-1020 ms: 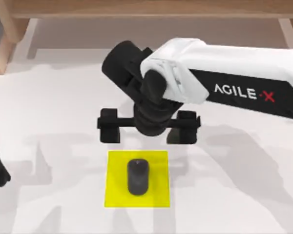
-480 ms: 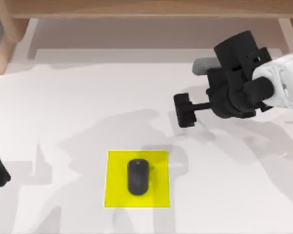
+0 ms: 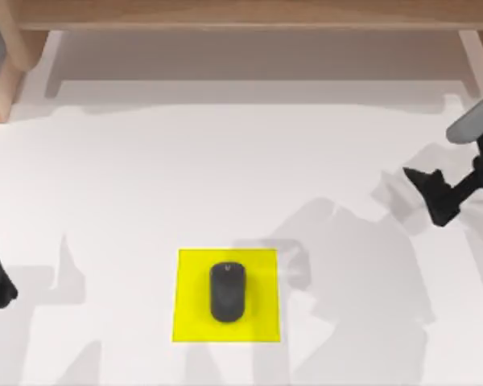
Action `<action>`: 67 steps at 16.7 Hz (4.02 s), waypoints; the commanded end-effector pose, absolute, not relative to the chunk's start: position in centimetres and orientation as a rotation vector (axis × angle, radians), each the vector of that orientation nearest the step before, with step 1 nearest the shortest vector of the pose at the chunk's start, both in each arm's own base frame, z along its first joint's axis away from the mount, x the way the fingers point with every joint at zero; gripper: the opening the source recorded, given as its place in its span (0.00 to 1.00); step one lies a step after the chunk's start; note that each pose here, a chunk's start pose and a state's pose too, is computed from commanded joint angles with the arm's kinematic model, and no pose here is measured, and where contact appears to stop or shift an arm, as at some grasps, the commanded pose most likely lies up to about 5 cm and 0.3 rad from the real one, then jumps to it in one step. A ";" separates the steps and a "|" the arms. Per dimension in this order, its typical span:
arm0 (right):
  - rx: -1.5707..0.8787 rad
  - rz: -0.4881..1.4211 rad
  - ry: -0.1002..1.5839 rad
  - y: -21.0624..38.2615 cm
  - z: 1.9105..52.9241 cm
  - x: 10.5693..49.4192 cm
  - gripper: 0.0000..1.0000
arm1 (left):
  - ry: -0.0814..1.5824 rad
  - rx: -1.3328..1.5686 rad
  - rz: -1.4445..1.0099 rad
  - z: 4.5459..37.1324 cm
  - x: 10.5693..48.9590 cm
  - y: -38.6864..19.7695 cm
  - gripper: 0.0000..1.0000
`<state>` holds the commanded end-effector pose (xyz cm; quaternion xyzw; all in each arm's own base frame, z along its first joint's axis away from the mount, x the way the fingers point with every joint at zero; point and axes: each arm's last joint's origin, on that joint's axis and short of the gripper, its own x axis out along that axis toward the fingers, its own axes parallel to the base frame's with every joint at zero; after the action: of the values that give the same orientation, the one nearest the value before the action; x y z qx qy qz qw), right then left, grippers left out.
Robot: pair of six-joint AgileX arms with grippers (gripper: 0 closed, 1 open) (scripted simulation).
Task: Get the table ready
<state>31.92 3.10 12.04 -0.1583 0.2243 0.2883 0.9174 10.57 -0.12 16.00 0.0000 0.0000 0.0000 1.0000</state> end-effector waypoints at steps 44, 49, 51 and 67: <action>-1.571 -0.008 0.008 -17.9 8.9 25.0 0.10 | 0.000 0.000 0.000 16.0 10.6 -0.1 1.00; -1.571 -0.008 0.008 -17.9 8.9 25.0 0.00 | 0.000 0.000 0.000 16.0 10.6 -0.1 1.00; -1.571 -0.008 0.008 -17.9 8.9 25.0 0.00 | 0.000 0.000 0.000 16.0 10.6 -0.1 1.00; -1.563 -0.008 0.017 -18.1 8.8 31.1 0.00 | 0.000 0.000 0.000 16.0 10.6 -0.1 1.00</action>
<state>31.09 -18.08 8.82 -0.7042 0.0077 -0.0035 0.7100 10.57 -0.12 16.00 0.0000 0.0000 0.0000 1.0000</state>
